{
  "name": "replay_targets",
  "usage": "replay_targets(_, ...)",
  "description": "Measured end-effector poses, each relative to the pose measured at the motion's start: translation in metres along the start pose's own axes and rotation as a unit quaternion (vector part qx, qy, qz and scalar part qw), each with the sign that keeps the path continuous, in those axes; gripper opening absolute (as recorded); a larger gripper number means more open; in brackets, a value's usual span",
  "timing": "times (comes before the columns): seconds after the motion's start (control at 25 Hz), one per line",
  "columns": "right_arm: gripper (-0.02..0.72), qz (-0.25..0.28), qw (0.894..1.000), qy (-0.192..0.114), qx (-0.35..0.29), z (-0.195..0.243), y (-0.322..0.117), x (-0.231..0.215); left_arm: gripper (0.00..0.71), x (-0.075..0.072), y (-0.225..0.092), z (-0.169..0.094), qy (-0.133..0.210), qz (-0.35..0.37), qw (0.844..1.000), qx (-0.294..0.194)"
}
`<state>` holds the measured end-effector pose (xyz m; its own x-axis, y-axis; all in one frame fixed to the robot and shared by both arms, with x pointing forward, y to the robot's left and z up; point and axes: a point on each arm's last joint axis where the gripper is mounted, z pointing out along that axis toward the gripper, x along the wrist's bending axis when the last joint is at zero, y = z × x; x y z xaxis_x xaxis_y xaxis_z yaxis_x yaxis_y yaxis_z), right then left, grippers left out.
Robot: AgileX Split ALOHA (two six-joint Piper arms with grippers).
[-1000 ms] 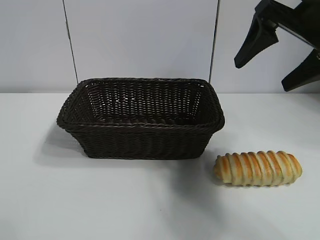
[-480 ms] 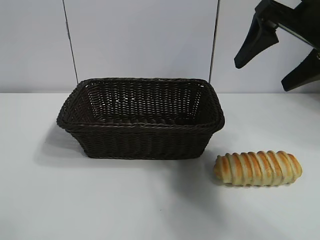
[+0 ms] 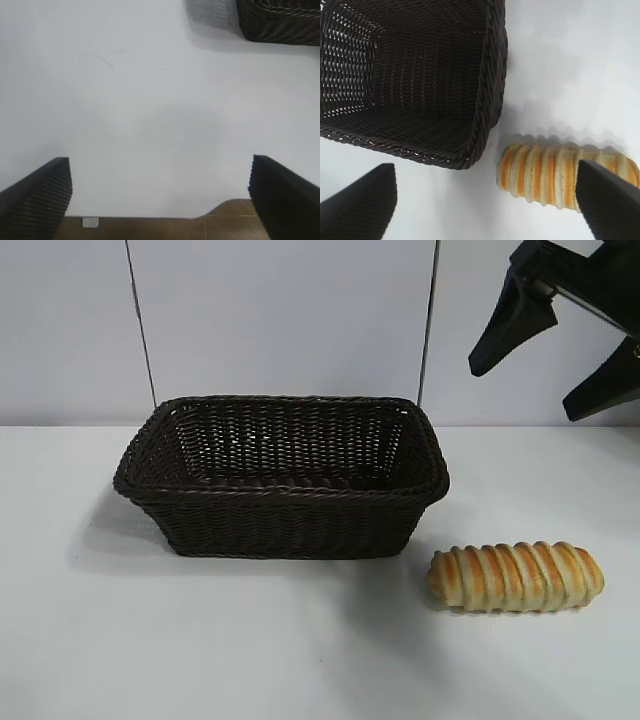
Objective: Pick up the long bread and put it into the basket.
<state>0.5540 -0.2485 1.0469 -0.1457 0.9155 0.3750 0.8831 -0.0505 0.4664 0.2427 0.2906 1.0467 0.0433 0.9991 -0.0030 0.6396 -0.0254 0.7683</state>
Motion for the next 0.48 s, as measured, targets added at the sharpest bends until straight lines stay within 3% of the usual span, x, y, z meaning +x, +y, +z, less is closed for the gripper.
replay_targets(0.48,0.694,-0.001,1.000,0.000,-0.001,0.0000,0.0001,0.0000,0.689,0.0013,0.0011,0.0071,0.004,-0.002,1.000,-0.019)
